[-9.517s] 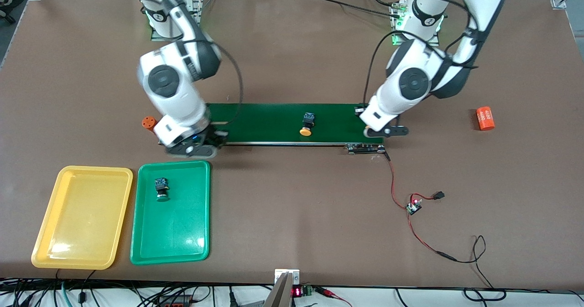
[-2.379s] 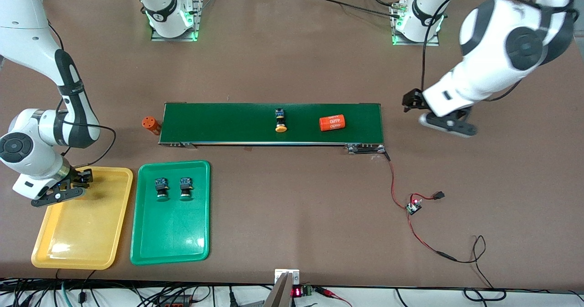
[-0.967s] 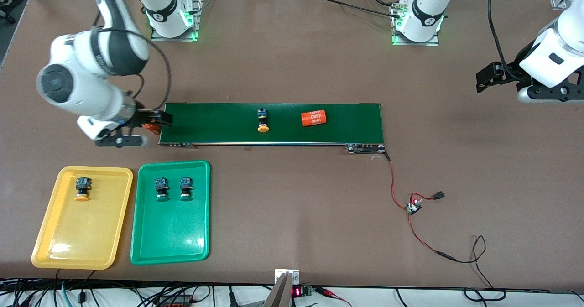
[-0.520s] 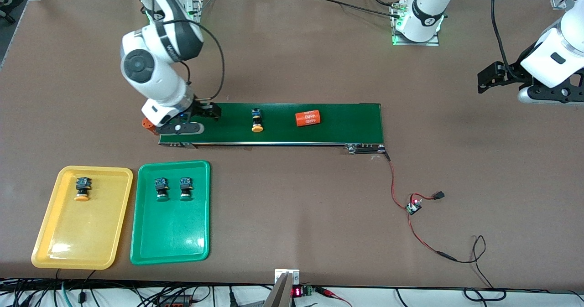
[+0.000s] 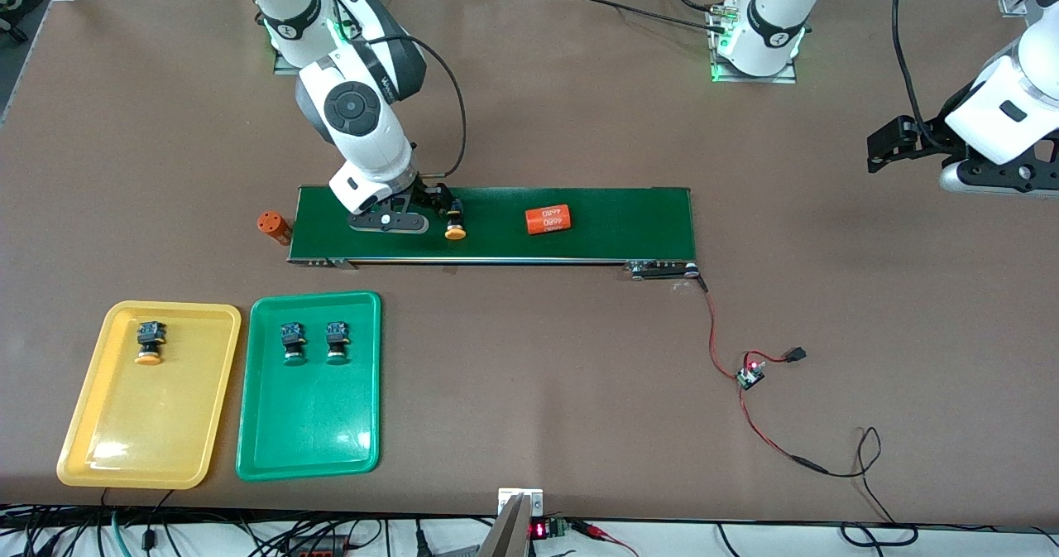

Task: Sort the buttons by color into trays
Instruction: 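Move the right gripper back to the belt and lower onto yellow button, then grasp the second yellow button with the right gripper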

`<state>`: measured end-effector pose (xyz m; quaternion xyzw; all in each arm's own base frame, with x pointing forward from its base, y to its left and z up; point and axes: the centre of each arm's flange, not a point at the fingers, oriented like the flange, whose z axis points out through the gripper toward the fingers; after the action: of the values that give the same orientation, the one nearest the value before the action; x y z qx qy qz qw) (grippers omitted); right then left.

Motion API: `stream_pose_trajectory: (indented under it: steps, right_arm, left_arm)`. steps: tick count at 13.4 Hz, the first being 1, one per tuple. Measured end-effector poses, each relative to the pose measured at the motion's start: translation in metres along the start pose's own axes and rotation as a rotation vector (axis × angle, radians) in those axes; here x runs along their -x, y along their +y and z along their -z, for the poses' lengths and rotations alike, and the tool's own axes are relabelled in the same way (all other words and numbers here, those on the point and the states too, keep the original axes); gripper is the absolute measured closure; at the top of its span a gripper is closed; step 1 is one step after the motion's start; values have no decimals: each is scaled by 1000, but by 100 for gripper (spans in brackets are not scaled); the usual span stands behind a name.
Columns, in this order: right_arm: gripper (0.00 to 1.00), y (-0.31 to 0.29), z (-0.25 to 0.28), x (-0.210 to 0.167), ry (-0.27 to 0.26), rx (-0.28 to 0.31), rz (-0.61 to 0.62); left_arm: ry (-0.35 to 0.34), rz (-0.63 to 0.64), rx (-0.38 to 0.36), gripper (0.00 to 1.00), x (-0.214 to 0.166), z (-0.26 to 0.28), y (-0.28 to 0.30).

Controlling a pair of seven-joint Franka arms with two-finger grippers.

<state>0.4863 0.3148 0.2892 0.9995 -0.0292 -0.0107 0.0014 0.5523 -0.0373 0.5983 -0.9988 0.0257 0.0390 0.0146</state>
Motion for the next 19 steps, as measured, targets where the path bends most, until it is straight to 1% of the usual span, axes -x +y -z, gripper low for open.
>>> stream_pose_trajectory:
  steps: [4,9,13,15,16,17,19]
  right_arm:
    - [0,-1,0,0,3,-3,-1]
    - [0,-4,-9,-4,16,-22,-2]
    - [4,-6,-28,-6,12,-34,-3]
    - [22,-6,-33,-6,11,-34,-1]
    - [38,-6,-33,-6,10,-33,-1]
    - [49,-5,-34,-6,10,-32,1]
    - [67,-1,-35,-9,10,-28,11]
  left_arm:
    - [-4,0,0,0,0,0,0]
    - [-4,-4,0,0,0,0,2]
    - [-4,-5,0,0,0,0,2]
    - [-5,-4,0,0,0,0,1]
    - [-5,-2,0,0,0,0,0]
    - [-5,0,0,0,0,0,-1]
    - [-5,2,0,0,0,0,-2]
